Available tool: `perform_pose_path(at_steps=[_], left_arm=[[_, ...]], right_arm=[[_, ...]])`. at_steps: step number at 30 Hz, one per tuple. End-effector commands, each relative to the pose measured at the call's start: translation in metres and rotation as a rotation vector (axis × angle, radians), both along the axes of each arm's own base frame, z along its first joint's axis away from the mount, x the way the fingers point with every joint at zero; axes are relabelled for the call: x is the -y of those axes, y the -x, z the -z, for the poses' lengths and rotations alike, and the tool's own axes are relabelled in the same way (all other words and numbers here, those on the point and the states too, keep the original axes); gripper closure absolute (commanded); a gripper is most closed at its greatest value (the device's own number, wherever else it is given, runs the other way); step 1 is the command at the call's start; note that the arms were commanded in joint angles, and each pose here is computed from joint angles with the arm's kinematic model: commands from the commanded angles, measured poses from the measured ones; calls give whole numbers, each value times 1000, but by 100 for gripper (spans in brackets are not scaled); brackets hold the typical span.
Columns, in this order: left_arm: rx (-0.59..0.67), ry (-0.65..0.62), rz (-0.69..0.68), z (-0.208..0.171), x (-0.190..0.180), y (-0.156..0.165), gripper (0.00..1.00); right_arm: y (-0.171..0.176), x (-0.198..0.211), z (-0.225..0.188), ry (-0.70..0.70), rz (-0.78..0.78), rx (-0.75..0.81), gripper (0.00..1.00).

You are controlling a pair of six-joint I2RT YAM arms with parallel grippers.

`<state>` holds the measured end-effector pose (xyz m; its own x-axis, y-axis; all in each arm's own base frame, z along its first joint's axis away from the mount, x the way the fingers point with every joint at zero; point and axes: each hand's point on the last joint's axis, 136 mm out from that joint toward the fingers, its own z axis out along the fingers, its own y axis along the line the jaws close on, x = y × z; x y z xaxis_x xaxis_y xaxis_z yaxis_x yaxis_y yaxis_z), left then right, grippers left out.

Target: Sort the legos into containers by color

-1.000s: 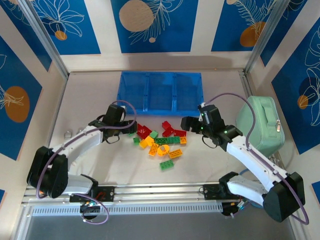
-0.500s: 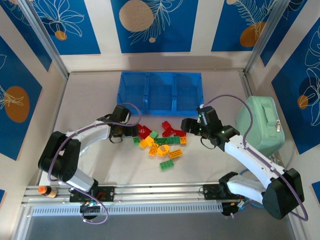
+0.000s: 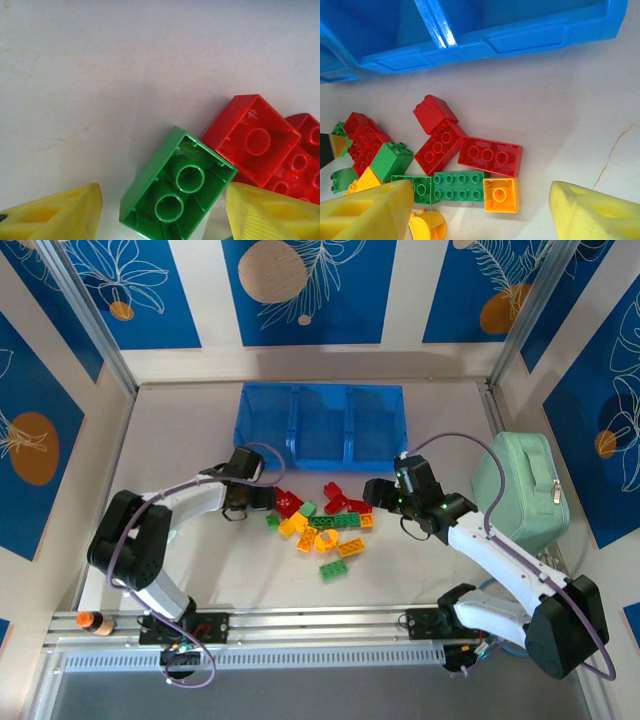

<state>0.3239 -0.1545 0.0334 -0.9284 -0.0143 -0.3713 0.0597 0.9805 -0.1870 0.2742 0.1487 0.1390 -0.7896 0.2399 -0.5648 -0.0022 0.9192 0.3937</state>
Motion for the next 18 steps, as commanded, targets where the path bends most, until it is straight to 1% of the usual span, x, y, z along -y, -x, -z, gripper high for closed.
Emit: perform_pose_path(at_steps=[1,3,4,11,18], left_arm=[[21,-20,6,-4,-2,-13,34],[20,-24,10,-3,-1,-16,34],[19,-24,12,-3,0,-17,36],[-11,-7,20,3,6,-17,52],[-31,-28,3,5,0,-6,56]], right_arm=[[0,0,1,-8,17,5,28],[1,0,1,-10,18,3,29],[1,0,2,-11,19,3,29],[0,0,4,-9,26,1,30],[-1,-2,6,-15,28,-2,30]])
